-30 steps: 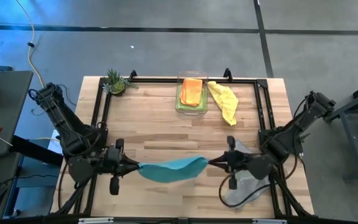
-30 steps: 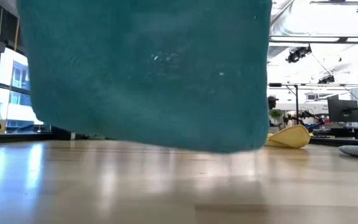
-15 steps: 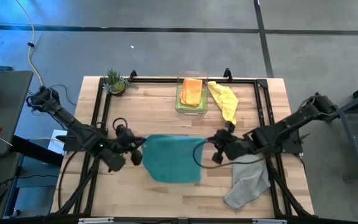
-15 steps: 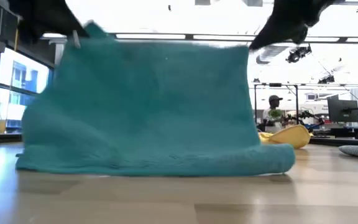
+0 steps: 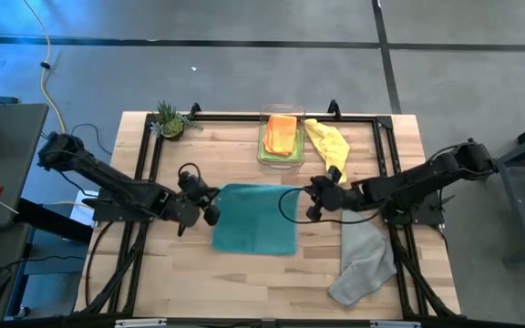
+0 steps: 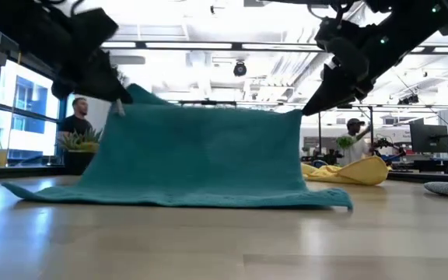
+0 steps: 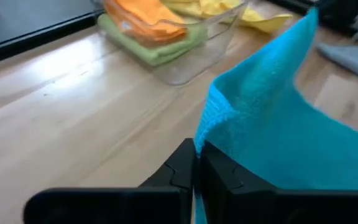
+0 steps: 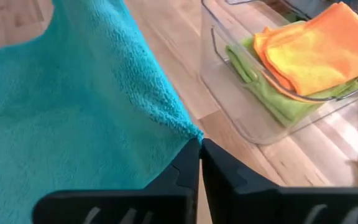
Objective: Fold microfiber towels
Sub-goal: Fold the blue microfiber cloth
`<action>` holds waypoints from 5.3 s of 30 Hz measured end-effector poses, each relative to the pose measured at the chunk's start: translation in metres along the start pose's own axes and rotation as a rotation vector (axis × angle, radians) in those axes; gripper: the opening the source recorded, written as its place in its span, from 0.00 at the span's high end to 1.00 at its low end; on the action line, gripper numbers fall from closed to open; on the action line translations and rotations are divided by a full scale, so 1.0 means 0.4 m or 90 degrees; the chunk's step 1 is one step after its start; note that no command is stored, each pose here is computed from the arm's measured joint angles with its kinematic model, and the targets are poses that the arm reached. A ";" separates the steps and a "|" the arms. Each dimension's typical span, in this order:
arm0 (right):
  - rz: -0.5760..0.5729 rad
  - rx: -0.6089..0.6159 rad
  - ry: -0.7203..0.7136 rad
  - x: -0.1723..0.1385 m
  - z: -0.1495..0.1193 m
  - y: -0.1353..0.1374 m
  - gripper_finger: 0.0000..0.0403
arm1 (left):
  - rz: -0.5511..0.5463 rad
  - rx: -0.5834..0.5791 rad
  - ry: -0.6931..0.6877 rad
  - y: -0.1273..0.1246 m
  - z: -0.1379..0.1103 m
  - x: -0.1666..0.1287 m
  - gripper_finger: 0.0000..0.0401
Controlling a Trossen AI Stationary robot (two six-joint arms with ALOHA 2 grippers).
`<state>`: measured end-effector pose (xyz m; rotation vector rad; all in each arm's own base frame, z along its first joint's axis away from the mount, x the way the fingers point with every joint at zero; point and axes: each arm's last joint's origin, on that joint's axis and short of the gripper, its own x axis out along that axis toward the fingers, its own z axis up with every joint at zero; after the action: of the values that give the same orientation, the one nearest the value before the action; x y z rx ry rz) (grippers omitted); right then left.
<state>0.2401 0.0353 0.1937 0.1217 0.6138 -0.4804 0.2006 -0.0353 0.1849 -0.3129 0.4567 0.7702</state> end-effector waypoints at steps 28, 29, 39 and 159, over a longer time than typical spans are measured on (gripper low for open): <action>0.208 0.005 0.007 0.007 -0.038 0.121 0.98 | -0.273 0.254 0.165 -0.067 -0.069 -0.033 0.93; 0.221 0.001 0.008 0.012 -0.048 0.137 0.97 | -0.289 0.259 0.168 -0.080 -0.079 -0.031 0.95; 0.261 -0.021 0.041 0.083 -0.134 0.232 0.99 | -0.315 0.289 0.203 -0.140 -0.178 0.018 1.00; 0.175 -0.417 0.180 -0.134 -0.084 0.503 0.98 | -0.279 0.259 0.179 -0.330 -0.143 -0.217 1.00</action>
<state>0.2784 0.2428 0.1912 -0.3510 0.9881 0.0226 0.2259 -0.2011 0.1932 -0.1301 0.7655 0.1941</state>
